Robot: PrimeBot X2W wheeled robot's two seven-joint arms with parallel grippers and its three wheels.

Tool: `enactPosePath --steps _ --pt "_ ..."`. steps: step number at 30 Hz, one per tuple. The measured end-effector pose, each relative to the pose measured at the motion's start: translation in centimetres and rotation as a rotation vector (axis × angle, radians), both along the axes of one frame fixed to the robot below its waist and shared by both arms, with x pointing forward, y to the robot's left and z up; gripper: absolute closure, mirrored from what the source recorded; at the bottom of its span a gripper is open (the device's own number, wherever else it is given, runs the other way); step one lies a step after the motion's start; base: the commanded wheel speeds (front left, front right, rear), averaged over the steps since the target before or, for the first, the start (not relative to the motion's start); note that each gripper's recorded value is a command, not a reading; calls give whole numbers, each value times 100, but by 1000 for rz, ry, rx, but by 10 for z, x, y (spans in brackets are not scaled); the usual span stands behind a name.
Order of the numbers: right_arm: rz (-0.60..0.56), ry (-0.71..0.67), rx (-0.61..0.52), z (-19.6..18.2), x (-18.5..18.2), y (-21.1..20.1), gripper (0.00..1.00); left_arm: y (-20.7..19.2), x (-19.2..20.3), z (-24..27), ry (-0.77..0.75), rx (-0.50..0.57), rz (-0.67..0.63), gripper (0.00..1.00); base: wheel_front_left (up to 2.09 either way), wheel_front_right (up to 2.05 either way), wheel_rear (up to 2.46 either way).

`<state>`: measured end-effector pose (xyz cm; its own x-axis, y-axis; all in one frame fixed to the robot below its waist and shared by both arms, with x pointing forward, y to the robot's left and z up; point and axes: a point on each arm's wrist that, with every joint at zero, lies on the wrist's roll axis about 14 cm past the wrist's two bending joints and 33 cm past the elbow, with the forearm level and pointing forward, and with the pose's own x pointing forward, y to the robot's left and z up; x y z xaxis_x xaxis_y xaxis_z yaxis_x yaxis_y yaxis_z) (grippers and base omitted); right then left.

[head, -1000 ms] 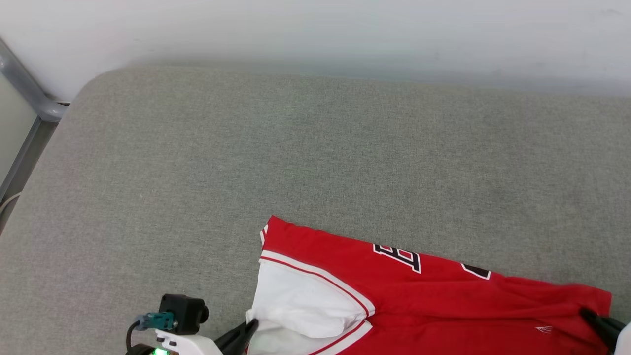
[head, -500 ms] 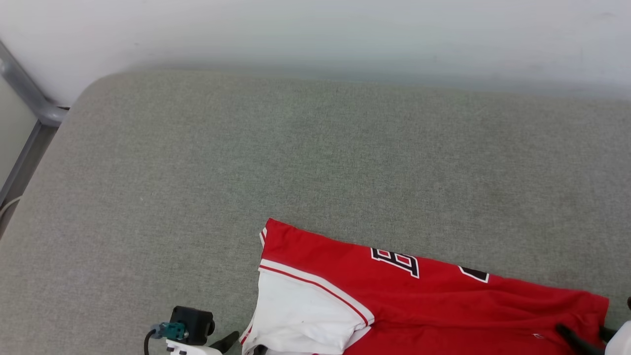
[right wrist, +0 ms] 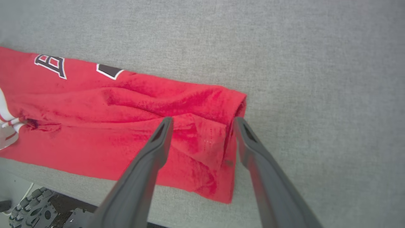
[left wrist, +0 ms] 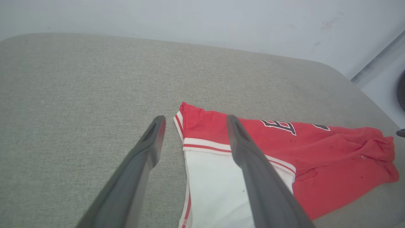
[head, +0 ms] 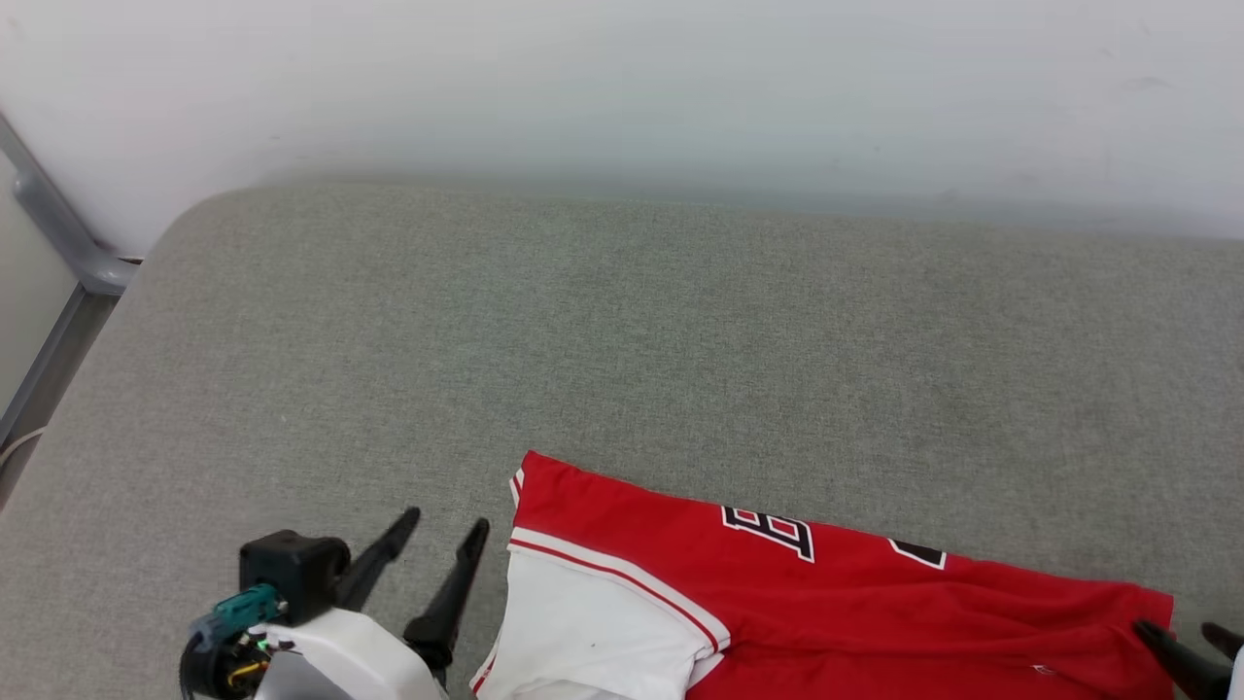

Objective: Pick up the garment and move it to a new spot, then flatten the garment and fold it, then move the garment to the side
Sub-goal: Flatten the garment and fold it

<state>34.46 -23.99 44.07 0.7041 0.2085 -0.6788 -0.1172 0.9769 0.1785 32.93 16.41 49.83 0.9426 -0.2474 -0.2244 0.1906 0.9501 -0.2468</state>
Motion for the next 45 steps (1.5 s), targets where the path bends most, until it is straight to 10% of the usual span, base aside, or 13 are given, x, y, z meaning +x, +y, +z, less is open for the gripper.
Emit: enactPosePath --steps 15,33,36,45 --pt "-218 149 -26 -39 -6 -15 0 26 21 2 -170 69 113 0 0 0 0" --pt "-186 308 18 -88 -17 10 0 32 34 -14 -140 73 115 0 0 0 0" --pt "-169 288 36 -87 -13 19 93 31 36 -14 -140 72 112 0 0 0 0" --pt "-154 178 12 -71 -3 16 100 29 34 -9 -159 66 104 0 0 0 0"
